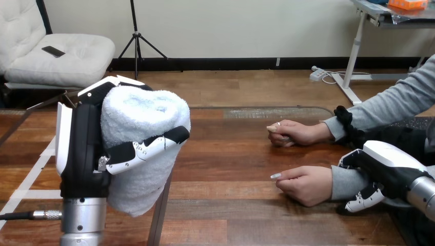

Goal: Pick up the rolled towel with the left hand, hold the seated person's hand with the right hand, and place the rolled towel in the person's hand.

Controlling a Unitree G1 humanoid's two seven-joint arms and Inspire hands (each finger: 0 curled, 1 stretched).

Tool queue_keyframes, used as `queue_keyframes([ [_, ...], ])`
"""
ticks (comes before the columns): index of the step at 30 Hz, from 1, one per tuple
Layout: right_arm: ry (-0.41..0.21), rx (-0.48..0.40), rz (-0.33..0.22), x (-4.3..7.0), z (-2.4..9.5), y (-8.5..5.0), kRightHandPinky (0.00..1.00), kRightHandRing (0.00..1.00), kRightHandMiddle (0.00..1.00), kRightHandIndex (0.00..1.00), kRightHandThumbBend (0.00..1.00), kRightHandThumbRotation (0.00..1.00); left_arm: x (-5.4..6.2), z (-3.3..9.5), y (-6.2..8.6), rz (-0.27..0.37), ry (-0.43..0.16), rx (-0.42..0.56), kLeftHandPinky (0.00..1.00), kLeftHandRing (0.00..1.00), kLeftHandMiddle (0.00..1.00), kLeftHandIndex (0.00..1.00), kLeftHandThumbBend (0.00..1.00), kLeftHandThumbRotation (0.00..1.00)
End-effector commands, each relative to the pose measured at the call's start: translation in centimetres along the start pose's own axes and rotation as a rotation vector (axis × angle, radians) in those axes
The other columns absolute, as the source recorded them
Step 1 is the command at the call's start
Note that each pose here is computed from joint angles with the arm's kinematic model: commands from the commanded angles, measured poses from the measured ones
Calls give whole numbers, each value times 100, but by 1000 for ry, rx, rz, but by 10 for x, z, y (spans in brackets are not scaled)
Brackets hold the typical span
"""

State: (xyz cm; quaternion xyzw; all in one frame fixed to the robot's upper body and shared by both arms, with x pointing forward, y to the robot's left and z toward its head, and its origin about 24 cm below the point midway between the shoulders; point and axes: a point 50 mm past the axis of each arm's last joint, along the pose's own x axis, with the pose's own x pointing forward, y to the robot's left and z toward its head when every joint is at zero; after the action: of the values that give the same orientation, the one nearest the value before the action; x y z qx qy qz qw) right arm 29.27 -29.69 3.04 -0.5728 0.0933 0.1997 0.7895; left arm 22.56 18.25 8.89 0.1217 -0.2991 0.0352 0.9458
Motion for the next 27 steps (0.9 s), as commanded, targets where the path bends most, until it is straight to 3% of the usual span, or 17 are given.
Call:
queue_keyframes([
  [1,-30,-13,-40,6,6,-14,37,42,48,49,64,2,15,9,4,25,-86,-5,31,35,39,40,70,0],
  [27,-85,-20,-84,6,11,-15,30,34,40,41,55,0,16,10,3,22,-89,-8,31,35,39,39,70,0],
])
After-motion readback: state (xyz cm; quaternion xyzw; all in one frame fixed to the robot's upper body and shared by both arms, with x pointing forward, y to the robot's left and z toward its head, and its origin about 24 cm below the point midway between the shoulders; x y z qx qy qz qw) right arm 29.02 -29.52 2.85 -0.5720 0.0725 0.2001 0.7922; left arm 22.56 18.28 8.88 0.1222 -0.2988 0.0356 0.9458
